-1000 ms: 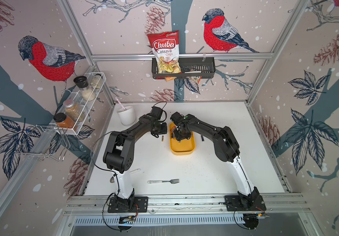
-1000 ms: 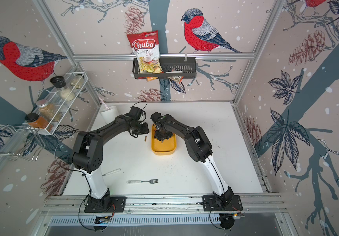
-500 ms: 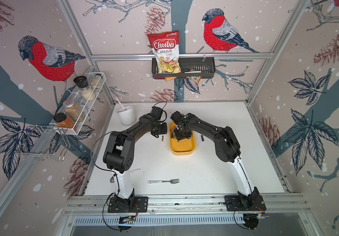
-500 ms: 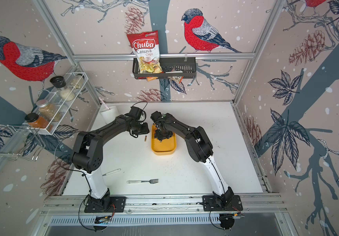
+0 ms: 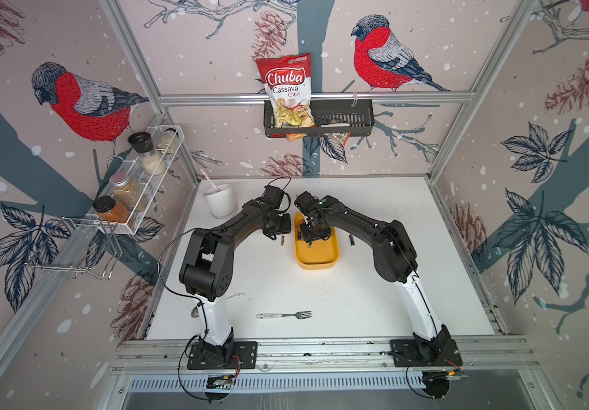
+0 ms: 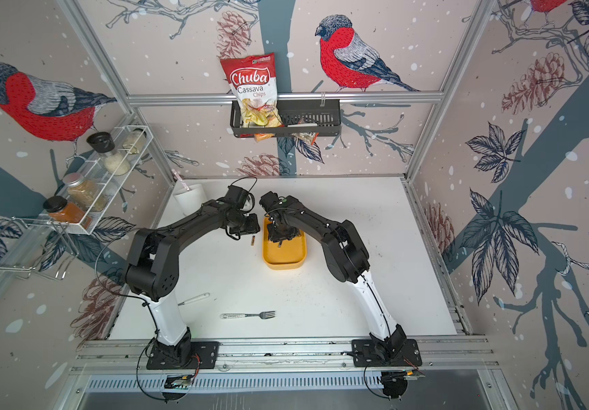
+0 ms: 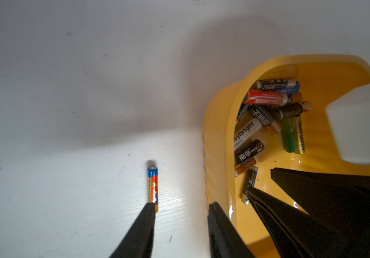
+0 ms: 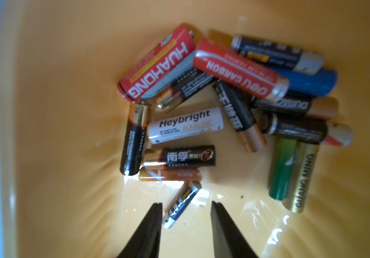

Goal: Take the batteries out of the storage box
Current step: Pick up the battery from the storage box.

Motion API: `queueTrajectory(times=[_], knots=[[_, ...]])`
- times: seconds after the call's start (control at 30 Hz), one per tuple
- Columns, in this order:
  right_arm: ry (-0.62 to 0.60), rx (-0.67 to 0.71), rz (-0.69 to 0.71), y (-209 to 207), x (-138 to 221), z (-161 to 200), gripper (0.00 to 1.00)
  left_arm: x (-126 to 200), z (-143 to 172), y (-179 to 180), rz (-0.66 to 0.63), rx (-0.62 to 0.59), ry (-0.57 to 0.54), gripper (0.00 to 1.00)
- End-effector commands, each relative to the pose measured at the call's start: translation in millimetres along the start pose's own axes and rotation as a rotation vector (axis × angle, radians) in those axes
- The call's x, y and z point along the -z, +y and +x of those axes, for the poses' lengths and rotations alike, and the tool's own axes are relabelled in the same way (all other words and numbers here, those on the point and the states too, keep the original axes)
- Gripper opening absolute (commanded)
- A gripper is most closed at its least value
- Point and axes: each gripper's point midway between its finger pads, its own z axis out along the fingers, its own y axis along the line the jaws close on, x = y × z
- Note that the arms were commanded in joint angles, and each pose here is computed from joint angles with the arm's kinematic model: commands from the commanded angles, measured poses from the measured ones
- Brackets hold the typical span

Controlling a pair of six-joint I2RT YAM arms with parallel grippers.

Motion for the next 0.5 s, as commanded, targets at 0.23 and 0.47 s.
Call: queueTrajectory(times=[0.23, 0.47], knots=[[0.024, 0.011, 0.007, 1.4, -7.7, 7.4, 0.36, 3.4, 4.5, 1.2, -0.013, -0.004, 0.009, 0.44], [0.035, 0.015, 0.009, -0.8, -12.3, 9.8, 0.33, 3.7, 4.6, 0.9, -0.014, -0.002, 0.006, 0.44]])
